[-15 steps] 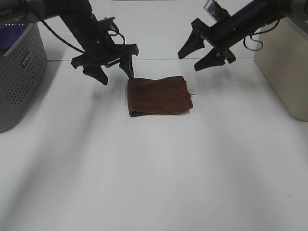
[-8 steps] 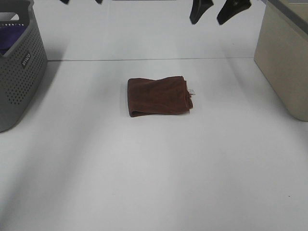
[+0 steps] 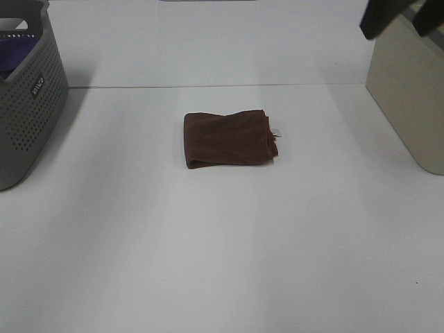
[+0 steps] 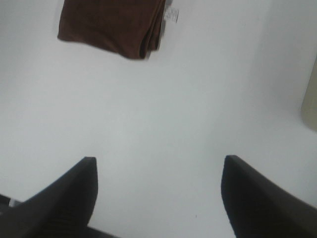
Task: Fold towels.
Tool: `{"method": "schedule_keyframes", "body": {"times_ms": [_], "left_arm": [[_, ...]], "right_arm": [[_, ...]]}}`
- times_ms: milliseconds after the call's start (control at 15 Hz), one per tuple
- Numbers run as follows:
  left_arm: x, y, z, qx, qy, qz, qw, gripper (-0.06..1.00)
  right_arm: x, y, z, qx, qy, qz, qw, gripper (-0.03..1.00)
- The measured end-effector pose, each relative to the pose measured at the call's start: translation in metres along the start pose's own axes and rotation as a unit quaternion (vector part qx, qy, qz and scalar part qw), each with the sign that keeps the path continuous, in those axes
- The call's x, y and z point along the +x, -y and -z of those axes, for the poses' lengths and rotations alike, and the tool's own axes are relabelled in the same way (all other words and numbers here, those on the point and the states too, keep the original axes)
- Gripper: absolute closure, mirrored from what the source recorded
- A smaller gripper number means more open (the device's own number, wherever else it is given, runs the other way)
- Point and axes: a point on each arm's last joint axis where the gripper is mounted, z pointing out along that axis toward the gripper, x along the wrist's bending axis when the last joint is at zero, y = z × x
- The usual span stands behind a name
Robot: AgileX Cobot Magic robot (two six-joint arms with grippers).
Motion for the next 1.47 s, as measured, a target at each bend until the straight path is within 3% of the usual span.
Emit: {"method": "schedule_keyframes", "body": {"times_ms": [267,533,733,1000,1133,1267,1467], "left_arm": [[0.009,0.125,-0.002,0.122,-0.011,0.001,0.993,0.25],[0.018,0.23,0.009,0.151,-0.011,0.007,0.988,0.25],[0.019,0.27,0.013,0.105,0.006,0.013,0.994,0.25],[0.016,0.293,0.023,0.023,0.048,0.004,0.999,0.25],[0.011,0.295,0.022,0.009,0.076,-0.047,0.996,0.25],[0.007,0.296,0.021,0.004,0.096,-0.069,0.993,0.25],[0.007,0.296,0.021,0.003,0.096,-0.072,0.993,0.25]], "right_arm": [[0.001,0.094,-0.002,0.067,-0.001,-0.004,0.998,0.28],[0.0,0.181,-0.017,0.078,0.007,-0.005,0.997,0.28],[-0.002,0.216,-0.019,0.06,0.02,0.003,0.998,0.28],[0.0,0.249,-0.004,-0.021,0.024,0.009,0.999,0.28],[0.0,0.262,0.008,-0.075,0.03,0.014,0.997,0.28],[0.001,0.278,0.025,-0.148,0.036,0.02,0.988,0.28],[0.001,0.282,0.03,-0.166,0.039,0.022,0.985,0.28]]}}
